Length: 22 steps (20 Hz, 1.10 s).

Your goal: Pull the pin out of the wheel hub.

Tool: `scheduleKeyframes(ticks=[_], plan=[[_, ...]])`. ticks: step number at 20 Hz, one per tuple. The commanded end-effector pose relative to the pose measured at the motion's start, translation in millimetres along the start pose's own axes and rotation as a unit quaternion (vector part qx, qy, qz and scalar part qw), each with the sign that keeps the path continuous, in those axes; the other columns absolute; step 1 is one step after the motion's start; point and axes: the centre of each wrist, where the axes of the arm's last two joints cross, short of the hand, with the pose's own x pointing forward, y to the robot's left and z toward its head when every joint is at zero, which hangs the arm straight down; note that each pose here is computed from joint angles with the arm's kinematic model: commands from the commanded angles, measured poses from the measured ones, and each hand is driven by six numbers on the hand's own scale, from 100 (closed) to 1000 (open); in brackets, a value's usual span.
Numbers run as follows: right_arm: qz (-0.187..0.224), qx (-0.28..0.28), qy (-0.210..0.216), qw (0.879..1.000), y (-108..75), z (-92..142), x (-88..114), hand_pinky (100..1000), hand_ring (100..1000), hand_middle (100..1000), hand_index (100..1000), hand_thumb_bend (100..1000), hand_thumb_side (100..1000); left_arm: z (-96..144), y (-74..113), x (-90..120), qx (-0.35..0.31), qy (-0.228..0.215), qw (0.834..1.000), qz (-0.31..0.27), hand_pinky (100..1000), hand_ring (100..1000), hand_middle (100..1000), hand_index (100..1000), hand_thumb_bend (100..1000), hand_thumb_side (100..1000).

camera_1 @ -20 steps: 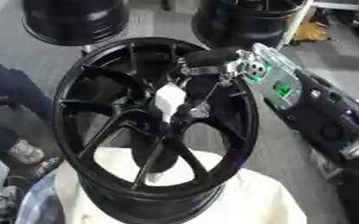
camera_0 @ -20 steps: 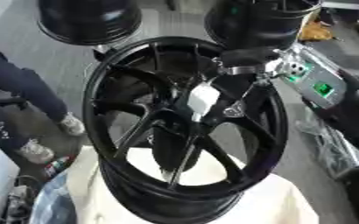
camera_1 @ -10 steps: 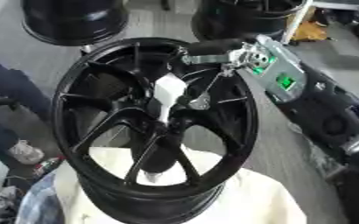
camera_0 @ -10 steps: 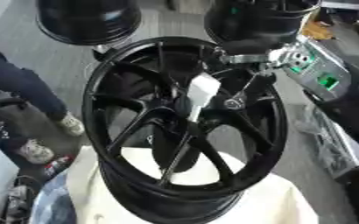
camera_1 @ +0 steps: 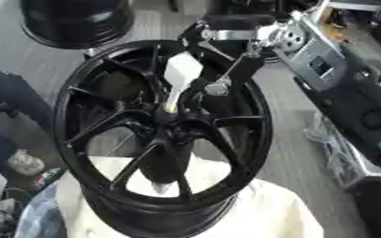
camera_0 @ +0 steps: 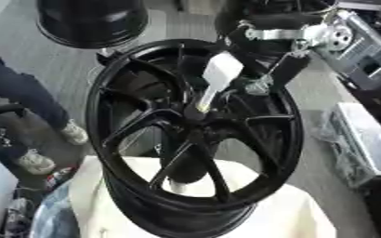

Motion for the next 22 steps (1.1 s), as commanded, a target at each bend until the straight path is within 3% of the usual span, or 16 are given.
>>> scheduleKeyframes(ticks=[1,4,6,9,12,16,20,22], plan=[[0.086,0.042,-0.026,0.995,-31.9,42,10,810,755,544,423,100,100,3,4.5,9,0.003,-0.001,1.000,-0.017,729,593,570,669,100,894],[0.088,-0.007,0.013,0.996,-36.7,76,14,810,753,545,423,100,100,3,4.8,10,0.005,-0.001,1.000,-0.017,730,594,571,668,100,895],[0.073,-0.051,0.058,0.994,-28.8,106,11,808,748,537,424,100,100,3,5.0,10,0.008,-0.001,1.000,-0.016,730,594,571,668,100,894],[0.030,-0.135,0.135,0.981,4.2,154,1,805,739,531,425,100,100,4,5.4,10,0.013,-0.001,1.000,-0.015,730,594,571,668,100,894],[-0.019,-0.213,0.212,0.954,49.5,195,-6,800,723,521,427,100,100,5,5.8,10,0.017,-0.003,1.000,-0.015,730,594,571,668,100,892],[-0.082,-0.299,0.320,0.895,119.0,242,-11,798,717,519,435,100,100,6,6.3,9,0.023,-0.002,1.000,-0.014,730,594,571,668,100,893],[-0.145,-0.351,0.427,0.821,195.8,270,-11,793,707,520,486,100,100,7,5.5,8,0.024,0.002,1.000,-0.011,731,594,571,668,100,898],[-0.189,-0.372,0.488,0.766,244.2,275,-10,793,708,575,674,100,189,7,5.0,8,0.024,0.002,1.000,-0.010,731,594,572,668,100,897]])
